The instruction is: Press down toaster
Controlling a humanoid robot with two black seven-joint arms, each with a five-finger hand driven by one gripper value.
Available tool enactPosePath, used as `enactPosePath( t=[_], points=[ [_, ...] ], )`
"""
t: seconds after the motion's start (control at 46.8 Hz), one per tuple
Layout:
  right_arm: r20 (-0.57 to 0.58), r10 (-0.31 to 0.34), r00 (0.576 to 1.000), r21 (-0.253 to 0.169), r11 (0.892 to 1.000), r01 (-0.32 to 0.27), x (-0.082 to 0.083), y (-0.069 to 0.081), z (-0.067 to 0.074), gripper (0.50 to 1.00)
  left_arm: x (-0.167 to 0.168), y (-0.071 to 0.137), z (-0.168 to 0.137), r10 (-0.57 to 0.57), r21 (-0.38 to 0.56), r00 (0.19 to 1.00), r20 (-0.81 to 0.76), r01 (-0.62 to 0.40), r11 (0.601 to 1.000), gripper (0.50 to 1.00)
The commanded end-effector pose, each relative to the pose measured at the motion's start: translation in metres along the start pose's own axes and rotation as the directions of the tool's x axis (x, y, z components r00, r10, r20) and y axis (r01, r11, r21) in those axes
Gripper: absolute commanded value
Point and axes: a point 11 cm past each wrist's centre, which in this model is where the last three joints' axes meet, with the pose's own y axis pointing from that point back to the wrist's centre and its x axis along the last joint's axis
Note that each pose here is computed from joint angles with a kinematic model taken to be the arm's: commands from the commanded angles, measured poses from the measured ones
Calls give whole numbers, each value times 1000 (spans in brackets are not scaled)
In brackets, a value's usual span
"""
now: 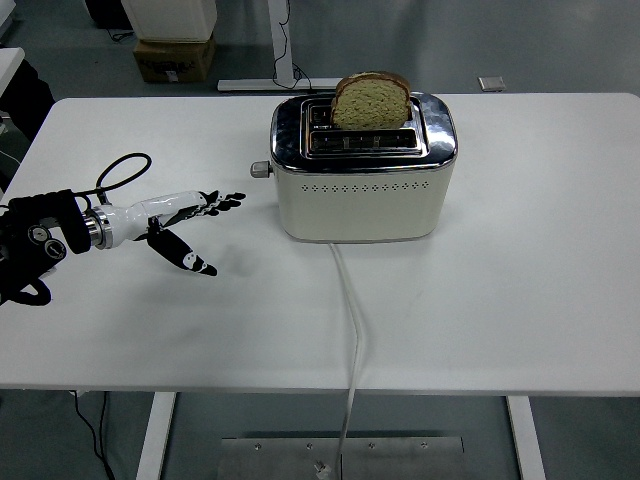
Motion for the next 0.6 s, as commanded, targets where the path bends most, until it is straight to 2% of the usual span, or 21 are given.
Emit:
enactPosePath(
  t=[0.0, 0.214, 0.577],
  points=[
    [-1, -1, 1000, 0, 1000, 1, 0, 0, 0, 1000, 2, 2, -1, 5, 3, 1000, -4, -5, 1000, 1000],
    [-1, -1, 1000, 2, 1000, 1, 0, 0, -1, 998, 6, 2, 2, 29, -20, 998, -51, -30, 999, 1000],
    [-1, -1, 1000, 0, 1000, 1, 0, 0, 0, 998, 27, 14, -14, 156, -5, 966, -204, -160, 987, 1000]
  ],
)
